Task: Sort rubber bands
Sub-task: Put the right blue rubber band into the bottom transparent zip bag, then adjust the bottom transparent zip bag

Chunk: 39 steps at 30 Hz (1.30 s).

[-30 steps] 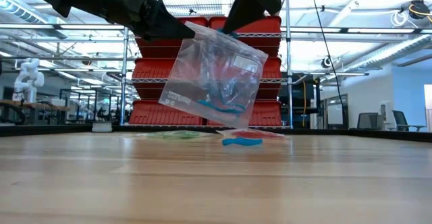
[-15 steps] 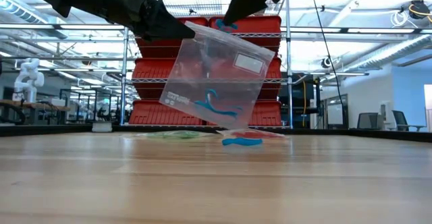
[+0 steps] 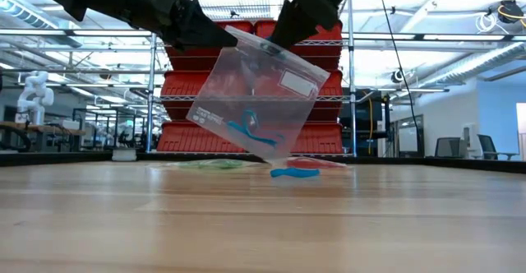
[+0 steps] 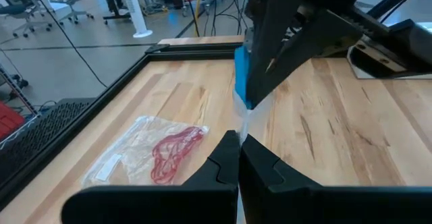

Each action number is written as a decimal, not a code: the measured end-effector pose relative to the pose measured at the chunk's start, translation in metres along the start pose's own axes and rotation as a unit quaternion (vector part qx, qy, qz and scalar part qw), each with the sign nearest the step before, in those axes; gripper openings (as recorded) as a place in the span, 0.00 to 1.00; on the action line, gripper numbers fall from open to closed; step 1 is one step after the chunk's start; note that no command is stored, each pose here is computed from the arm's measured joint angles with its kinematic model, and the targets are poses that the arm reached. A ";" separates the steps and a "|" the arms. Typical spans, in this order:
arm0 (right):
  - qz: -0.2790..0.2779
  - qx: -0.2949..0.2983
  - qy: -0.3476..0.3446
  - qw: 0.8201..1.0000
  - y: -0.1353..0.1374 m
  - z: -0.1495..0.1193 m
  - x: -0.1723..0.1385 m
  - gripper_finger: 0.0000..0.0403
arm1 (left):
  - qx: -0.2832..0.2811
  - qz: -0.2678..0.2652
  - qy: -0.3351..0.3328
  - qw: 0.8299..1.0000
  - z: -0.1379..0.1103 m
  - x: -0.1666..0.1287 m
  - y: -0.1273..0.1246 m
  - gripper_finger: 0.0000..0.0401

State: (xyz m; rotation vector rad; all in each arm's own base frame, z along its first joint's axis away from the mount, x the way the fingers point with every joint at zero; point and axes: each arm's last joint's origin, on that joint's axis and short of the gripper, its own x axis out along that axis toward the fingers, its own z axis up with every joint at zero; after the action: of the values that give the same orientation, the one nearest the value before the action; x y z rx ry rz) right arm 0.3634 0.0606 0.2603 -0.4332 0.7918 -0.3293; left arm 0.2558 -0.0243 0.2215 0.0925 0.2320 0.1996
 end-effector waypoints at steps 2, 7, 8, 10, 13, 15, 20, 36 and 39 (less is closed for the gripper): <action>0.006 0.011 0.001 1.000 -0.001 0.000 0.001 0.01 | -0.001 0.001 0.000 1.000 0.000 0.000 0.000 0.00; 0.028 0.010 0.001 1.000 0.000 -0.001 0.001 0.15 | -0.001 0.004 0.000 1.000 0.000 0.000 0.000 0.00; 0.029 0.008 0.000 1.000 0.001 -0.001 0.001 0.19 | -0.002 0.005 0.000 1.000 0.000 0.000 0.001 0.00; 0.032 0.004 -0.001 0.999 0.004 0.000 -0.002 0.26 | -0.004 0.010 0.000 1.000 0.000 0.000 0.002 0.00; 0.039 -0.002 -0.006 0.999 0.010 0.001 -0.006 0.35 | -0.012 0.014 0.001 1.000 0.000 0.001 0.003 0.00; 0.042 -0.007 -0.009 0.999 0.014 0.001 -0.008 0.39 | -0.018 0.016 0.001 1.000 0.000 0.001 0.004 0.00; 0.043 -0.023 -0.009 0.999 0.019 0.000 -0.012 0.43 | -0.023 0.020 0.001 1.000 0.000 0.002 0.006 0.00; -0.006 0.052 -0.001 0.999 0.011 -0.007 -0.067 0.51 | -0.026 0.040 0.007 0.999 -0.001 0.001 0.007 0.00; -0.014 0.064 0.035 0.997 0.011 -0.024 -0.057 0.53 | -0.026 0.040 0.006 0.999 -0.001 0.001 0.007 0.00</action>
State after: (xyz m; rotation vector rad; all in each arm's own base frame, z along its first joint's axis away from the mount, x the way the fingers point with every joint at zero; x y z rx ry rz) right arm 0.3091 0.0891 0.2743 -0.3144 0.8292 -0.4213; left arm 0.2556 -0.0173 0.2206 0.0483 0.2357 0.2855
